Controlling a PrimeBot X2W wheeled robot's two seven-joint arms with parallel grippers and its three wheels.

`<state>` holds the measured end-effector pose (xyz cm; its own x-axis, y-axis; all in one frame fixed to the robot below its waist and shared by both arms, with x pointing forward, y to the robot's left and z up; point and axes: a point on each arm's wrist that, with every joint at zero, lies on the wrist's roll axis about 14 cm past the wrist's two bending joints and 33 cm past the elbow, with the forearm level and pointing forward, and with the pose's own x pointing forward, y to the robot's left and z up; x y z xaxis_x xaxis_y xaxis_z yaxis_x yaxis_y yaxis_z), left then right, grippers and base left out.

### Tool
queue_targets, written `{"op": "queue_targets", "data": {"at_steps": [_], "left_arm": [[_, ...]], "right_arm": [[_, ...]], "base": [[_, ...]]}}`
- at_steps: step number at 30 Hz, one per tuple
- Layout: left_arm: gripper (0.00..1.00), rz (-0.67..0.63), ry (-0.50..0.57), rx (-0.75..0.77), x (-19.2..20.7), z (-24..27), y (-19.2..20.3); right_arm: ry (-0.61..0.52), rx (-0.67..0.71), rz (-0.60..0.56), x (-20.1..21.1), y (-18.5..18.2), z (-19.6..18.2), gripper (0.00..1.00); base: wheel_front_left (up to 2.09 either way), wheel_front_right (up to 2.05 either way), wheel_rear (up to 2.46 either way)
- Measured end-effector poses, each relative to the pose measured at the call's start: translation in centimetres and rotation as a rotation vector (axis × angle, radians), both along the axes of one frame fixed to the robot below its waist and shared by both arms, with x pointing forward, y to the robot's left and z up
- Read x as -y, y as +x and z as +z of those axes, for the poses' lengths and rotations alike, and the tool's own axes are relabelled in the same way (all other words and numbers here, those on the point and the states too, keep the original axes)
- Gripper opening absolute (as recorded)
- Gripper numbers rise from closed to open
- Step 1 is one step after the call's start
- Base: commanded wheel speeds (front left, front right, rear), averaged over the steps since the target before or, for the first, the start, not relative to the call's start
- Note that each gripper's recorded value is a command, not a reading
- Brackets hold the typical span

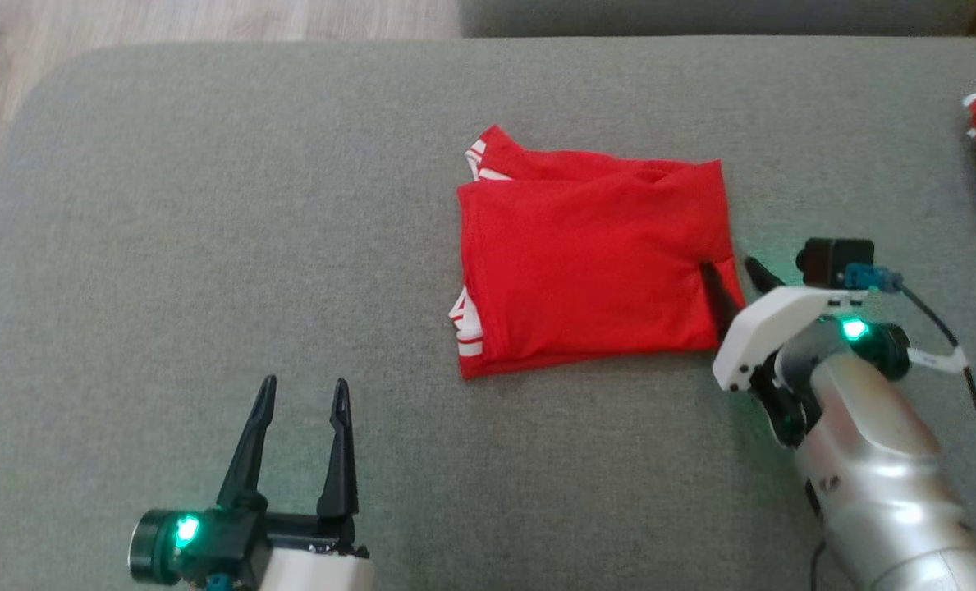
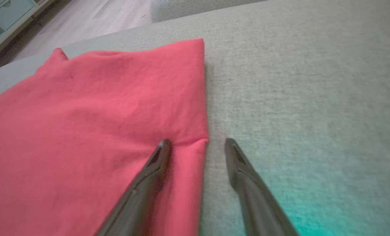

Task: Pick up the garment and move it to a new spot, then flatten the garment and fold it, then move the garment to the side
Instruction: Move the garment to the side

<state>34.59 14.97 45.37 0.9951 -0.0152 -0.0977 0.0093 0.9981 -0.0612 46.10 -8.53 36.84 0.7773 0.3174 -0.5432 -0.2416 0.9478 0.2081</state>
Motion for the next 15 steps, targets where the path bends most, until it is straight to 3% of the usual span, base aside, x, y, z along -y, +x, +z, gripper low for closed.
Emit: {"op": "queue_targets", "data": {"at_steps": [7,15], "left_arm": [[1.0,-0.004,-0.008,-0.026,0.3,-1.0,1.3],[1.0,-0.105,-0.021,-0.007,3.2,-1.5,5.3]], "right_arm": [[-0.027,0.08,0.024,0.3,2.4,0.7,0.0],[-0.205,0.223,-0.073,9.9,7.8,4.1,0.0]], "base": [[0.0,0.0,0.0],[0.0,0.0,0.0]]}}
